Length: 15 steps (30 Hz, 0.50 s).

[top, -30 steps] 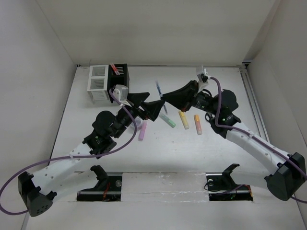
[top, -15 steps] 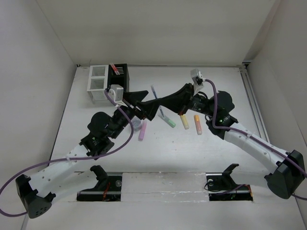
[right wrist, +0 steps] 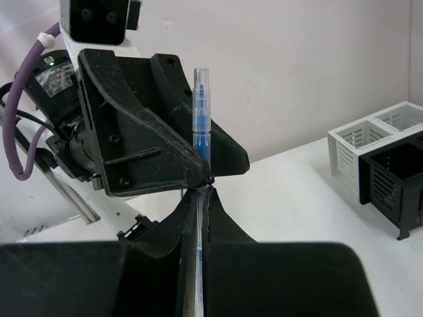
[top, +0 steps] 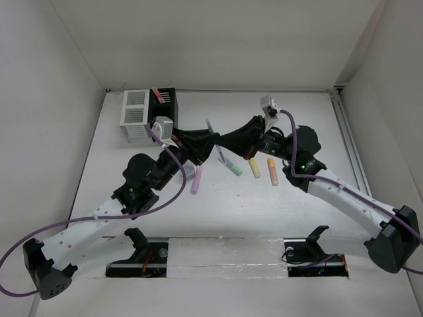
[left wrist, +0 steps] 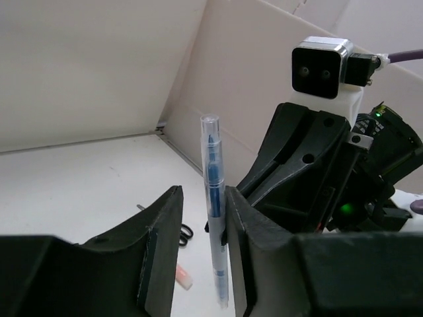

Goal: Sort the stationery into containers
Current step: Place the pen in the storage box.

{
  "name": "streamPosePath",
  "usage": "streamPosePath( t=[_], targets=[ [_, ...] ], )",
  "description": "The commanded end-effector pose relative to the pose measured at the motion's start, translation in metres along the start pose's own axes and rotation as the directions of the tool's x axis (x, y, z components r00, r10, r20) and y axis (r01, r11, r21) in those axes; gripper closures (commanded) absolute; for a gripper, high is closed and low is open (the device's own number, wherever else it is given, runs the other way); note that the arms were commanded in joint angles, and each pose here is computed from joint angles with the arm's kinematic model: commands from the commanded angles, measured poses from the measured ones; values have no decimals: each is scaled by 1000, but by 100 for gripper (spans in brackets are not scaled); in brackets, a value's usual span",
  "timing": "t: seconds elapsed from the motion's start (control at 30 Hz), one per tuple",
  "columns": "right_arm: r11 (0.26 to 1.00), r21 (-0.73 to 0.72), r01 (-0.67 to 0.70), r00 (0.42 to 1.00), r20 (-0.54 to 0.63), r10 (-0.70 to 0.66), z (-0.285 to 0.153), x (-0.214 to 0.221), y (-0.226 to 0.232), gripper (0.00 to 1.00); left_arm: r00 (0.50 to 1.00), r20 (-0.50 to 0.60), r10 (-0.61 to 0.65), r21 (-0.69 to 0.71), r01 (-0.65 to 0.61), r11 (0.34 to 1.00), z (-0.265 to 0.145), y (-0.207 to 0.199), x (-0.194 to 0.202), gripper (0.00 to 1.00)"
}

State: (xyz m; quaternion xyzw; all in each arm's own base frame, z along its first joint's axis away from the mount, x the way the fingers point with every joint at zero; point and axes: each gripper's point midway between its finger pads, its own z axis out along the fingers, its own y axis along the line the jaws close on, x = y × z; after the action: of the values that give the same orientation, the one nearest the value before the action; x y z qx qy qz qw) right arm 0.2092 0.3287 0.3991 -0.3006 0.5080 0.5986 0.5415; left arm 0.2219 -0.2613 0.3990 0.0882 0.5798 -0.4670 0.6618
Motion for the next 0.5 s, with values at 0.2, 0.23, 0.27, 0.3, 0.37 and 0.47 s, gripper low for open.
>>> streamPosePath(
  t=[0.2, 0.23, 0.27, 0.3, 0.37, 0.47],
  targets=[
    [997, -62, 50, 998, 39, -48, 7, -11, 15, 100, 999, 45, 6, -1, -6, 1000, 14, -7, -25, 100],
    [997, -62, 50, 998, 39, -48, 7, -11, 15, 100, 999, 31, 7, -8, -7, 1000, 16, -6, -22, 100],
    [997, -62, 50, 998, 39, -48, 7, -11, 15, 88, 999, 51, 7, -29, -5, 1000, 17, -4, -28, 100],
    [997, -48, 55, 998, 43, -53, 5, -14, 10, 50, 999, 38, 20, -60, -18, 998, 18, 4, -23, 100],
    [997, -21, 71, 996, 47, -70, -4, -14, 3, 25, 998, 48, 34, -135, -28, 990, 21, 15, -29, 100],
    [993, 85, 83, 994, 60, -88, -26, -18, -17, 0, 994, 69, 90, -361, -60, 931, 28, 58, -30, 100]
  ],
)
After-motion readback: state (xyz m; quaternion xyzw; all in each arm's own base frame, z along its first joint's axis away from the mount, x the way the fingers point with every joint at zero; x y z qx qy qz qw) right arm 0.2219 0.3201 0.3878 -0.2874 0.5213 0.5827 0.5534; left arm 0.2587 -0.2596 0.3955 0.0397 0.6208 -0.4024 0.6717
